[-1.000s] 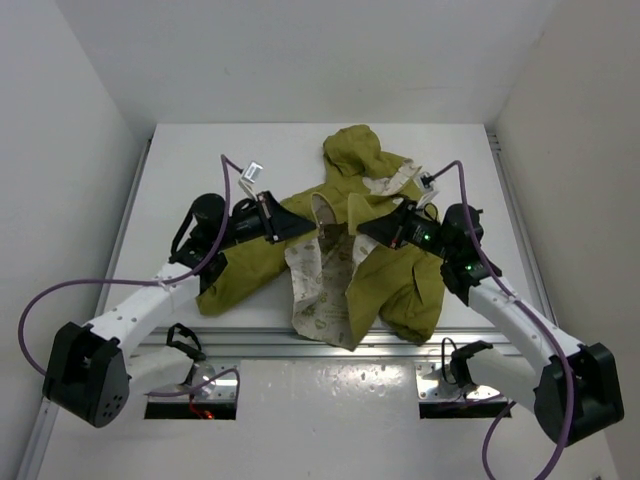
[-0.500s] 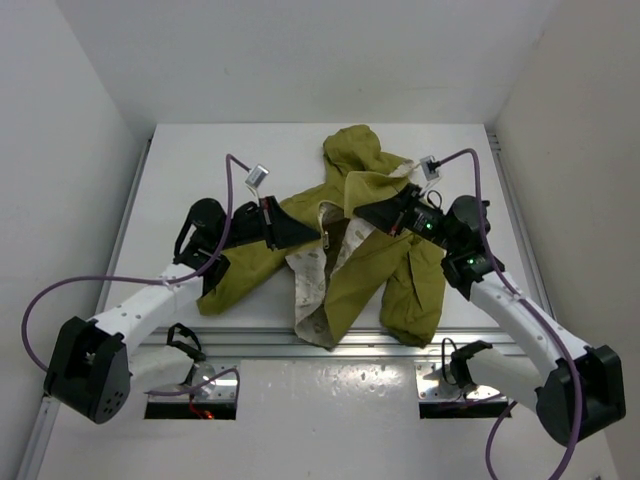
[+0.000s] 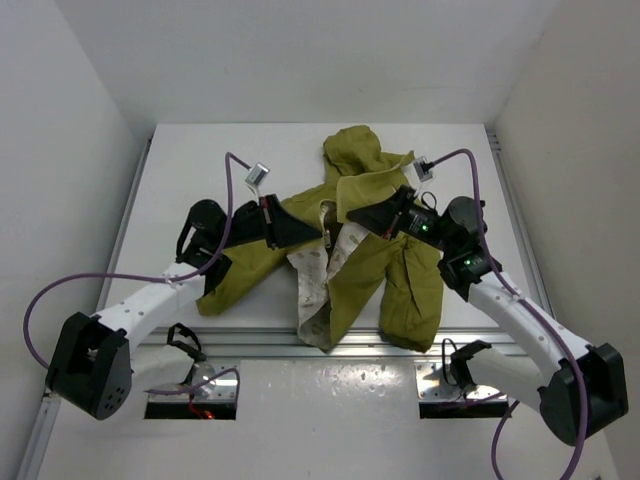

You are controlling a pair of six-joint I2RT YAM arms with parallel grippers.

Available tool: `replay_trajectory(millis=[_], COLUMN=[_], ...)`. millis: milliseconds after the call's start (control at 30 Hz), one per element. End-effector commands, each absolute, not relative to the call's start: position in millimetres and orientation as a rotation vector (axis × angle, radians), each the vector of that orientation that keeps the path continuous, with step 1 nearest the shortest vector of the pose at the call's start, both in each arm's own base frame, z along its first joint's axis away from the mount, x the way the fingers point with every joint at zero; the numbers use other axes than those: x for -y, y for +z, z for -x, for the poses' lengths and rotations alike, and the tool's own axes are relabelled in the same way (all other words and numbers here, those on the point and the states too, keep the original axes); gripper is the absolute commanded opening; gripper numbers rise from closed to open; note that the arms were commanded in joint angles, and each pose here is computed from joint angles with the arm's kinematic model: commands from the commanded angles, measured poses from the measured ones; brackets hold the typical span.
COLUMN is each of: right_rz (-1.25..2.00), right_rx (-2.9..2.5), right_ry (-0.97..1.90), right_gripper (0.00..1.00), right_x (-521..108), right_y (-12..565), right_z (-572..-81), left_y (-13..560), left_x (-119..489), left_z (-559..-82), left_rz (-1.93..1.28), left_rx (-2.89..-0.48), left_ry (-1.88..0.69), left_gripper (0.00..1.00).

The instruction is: Zip up the jacket

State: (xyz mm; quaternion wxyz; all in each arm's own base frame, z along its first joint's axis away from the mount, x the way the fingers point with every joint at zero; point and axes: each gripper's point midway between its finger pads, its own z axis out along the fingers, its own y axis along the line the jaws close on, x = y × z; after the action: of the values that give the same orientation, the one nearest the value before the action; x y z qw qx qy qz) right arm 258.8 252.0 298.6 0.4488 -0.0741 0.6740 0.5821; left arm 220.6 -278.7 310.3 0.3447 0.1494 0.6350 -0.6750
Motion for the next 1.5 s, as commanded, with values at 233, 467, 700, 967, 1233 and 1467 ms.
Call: replay_trajectory(millis=[233, 467, 700, 967, 1233, 1467], right_rz=[0.235, 0.238, 0.220, 0.216, 0.201, 0.211], right_rx=[-1.537, -1.521, -1.532, -1.538, -1.556, -1.582], right_ry=[1.507, 1.535, 1.537, 1.543, 1.560, 1.587], right_gripper=[0.00, 0.00, 0.00, 0.00, 0.00, 0.00], right_x=[-264.9, -269.6, -269.2, -269.5, -272.4, -282.9], right_y=[345.3, 358.8, 358.4, 358.9, 357.5, 353.3], right_z=[-252.7, -250.8, -252.6, -252.6, -253.8, -249.1], left_y=[344.1, 348.4, 353.7, 352.9, 350.3, 350.0], left_x=[279.0, 276.6, 270.6, 262.8, 262.3, 262.3], left_z=[-203.1, -206.2, -212.8, -223.2, -222.0, -222.3], left_rz=[-0.461, -0.408, -0.336, -0.277, -0.279, -0.286], left_rx=[-1.477, -1.485, -1.471, -1.469, -1.473, -1.469], left_ry=[-1.859, -1.897, -1.914, -1.897, -1.889, -1.881], left_gripper=[0.00, 0.00, 0.00, 0.00, 0.00, 0.00])
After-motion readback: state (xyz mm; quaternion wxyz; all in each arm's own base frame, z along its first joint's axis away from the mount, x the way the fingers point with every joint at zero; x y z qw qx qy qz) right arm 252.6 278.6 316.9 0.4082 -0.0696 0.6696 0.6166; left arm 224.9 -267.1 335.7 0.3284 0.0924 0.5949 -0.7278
